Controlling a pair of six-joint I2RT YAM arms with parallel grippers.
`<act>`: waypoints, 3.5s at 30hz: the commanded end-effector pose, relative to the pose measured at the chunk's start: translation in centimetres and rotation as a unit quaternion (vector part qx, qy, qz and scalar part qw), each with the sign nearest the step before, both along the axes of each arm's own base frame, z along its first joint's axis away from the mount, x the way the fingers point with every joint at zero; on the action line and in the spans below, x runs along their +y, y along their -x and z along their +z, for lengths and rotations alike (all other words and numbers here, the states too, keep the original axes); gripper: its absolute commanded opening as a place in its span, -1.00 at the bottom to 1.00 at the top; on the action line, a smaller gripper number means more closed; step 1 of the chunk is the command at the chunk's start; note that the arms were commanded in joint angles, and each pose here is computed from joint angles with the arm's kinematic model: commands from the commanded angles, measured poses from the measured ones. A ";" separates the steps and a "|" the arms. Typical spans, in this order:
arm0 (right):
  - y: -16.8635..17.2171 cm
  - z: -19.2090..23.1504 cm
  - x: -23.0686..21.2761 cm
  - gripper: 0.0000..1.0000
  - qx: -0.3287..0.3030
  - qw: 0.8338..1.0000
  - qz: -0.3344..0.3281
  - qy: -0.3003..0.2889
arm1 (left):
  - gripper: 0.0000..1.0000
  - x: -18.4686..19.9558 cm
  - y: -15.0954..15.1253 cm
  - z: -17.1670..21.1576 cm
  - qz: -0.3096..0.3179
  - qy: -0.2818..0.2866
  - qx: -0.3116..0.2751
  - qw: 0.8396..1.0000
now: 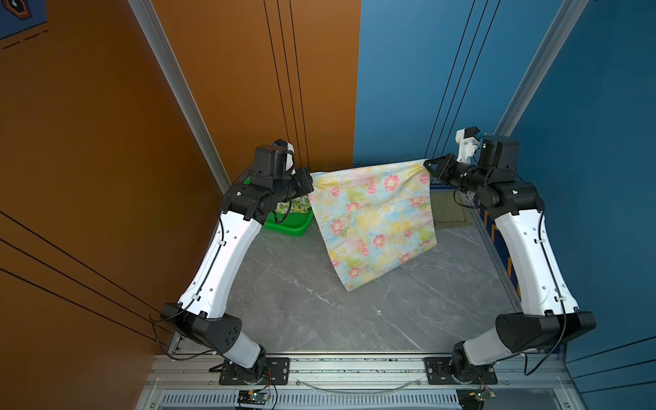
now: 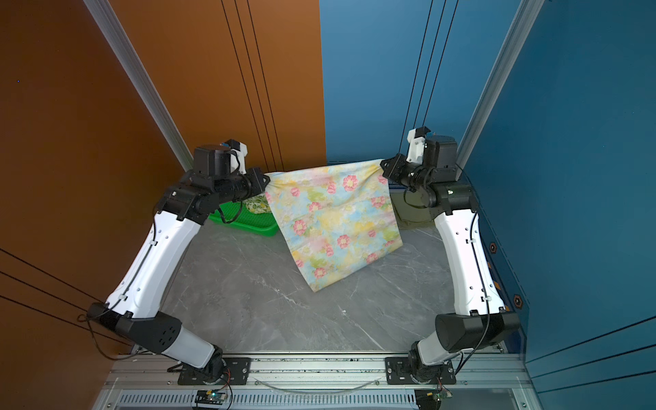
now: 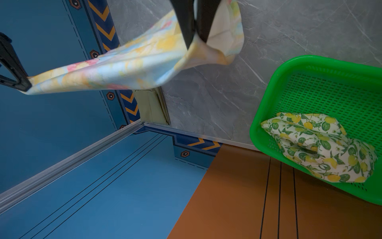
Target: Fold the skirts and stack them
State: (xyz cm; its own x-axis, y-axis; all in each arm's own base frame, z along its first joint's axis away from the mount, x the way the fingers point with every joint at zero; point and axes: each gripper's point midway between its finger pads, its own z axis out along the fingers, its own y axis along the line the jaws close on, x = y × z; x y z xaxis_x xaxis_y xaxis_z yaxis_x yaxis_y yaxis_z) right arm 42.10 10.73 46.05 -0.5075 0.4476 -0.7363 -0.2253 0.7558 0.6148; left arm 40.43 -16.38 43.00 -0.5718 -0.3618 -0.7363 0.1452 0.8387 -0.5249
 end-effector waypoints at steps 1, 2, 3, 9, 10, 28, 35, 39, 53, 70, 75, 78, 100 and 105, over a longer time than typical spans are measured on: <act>3.5 6.6 -1.4 -1.00 -0.079 0.997 -0.016 -0.020 | -1.00 0.6 2.6 4.2 -0.010 0.000 -0.043 0.999; 4.0 6.3 -1.6 -1.00 -0.075 0.997 -0.018 -0.019 | -1.00 0.4 3.3 4.4 -0.013 -0.001 -0.046 0.999; 4.7 5.6 -1.7 -1.00 -0.068 0.997 -0.020 -0.018 | -1.00 0.1 4.1 4.2 -0.016 -0.006 -0.047 0.999; 9.5 -6.9 -2.8 -1.00 0.033 0.999 -0.043 0.002 | -1.00 -1.9 9.7 -4.9 -0.037 -0.063 0.012 0.997; 10.5 -9.4 -2.9 -1.00 0.051 0.998 -0.046 0.003 | -1.00 -2.2 10.8 -7.4 -0.040 -0.070 0.028 0.996; 18.2 -30.1 -4.0 0.66 0.278 0.956 -0.063 0.067 | 0.71 0.0 19.2 -29.3 -0.013 -0.140 0.187 0.972; 16.5 -34.3 -1.8 0.54 0.322 0.939 -0.029 0.118 | 0.70 -2.9 16.7 -30.2 -0.049 -0.170 0.218 0.960; 16.3 -38.0 -1.4 0.44 0.350 0.927 -0.020 0.133 | 0.71 -3.9 15.8 -30.9 -0.061 -0.167 0.229 0.957; 23.6 -37.5 7.0 0.23 0.340 0.919 0.112 0.167 | 0.70 -1.5 13.4 -31.9 -0.037 -0.152 0.257 0.953; 8.7 -34.3 0.5 0.49 0.299 0.950 -0.035 0.080 | 0.70 -5.5 17.3 -38.2 -0.090 -0.238 0.309 0.916; 8.0 -35.8 1.2 0.41 0.306 0.949 -0.026 0.074 | 0.81 -6.1 18.5 -40.4 -0.107 -0.264 0.328 0.901; 7.1 -36.1 2.1 0.32 0.304 0.950 -0.018 0.069 | 0.81 -5.4 19.3 -41.3 -0.107 -0.274 0.340 0.893; 6.1 -43.1 5.1 0.19 0.360 0.923 0.011 0.133 | 0.82 2.5 18.0 -40.3 -0.027 -0.203 0.366 0.908; 7.6 -41.2 2.7 0.19 0.347 0.922 -0.013 0.169 | 0.82 3.4 18.0 -40.2 -0.016 -0.194 0.368 0.909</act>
State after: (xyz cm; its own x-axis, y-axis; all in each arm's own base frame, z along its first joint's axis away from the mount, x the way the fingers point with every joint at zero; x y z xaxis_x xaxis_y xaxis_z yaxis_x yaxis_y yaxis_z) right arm 35.98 15.52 3.76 -0.9064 0.2956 -0.3017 0.1545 0.8968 0.4146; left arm 23.41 -13.67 2.96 -0.9584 -0.1416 -0.2480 -0.1038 0.9817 -0.1596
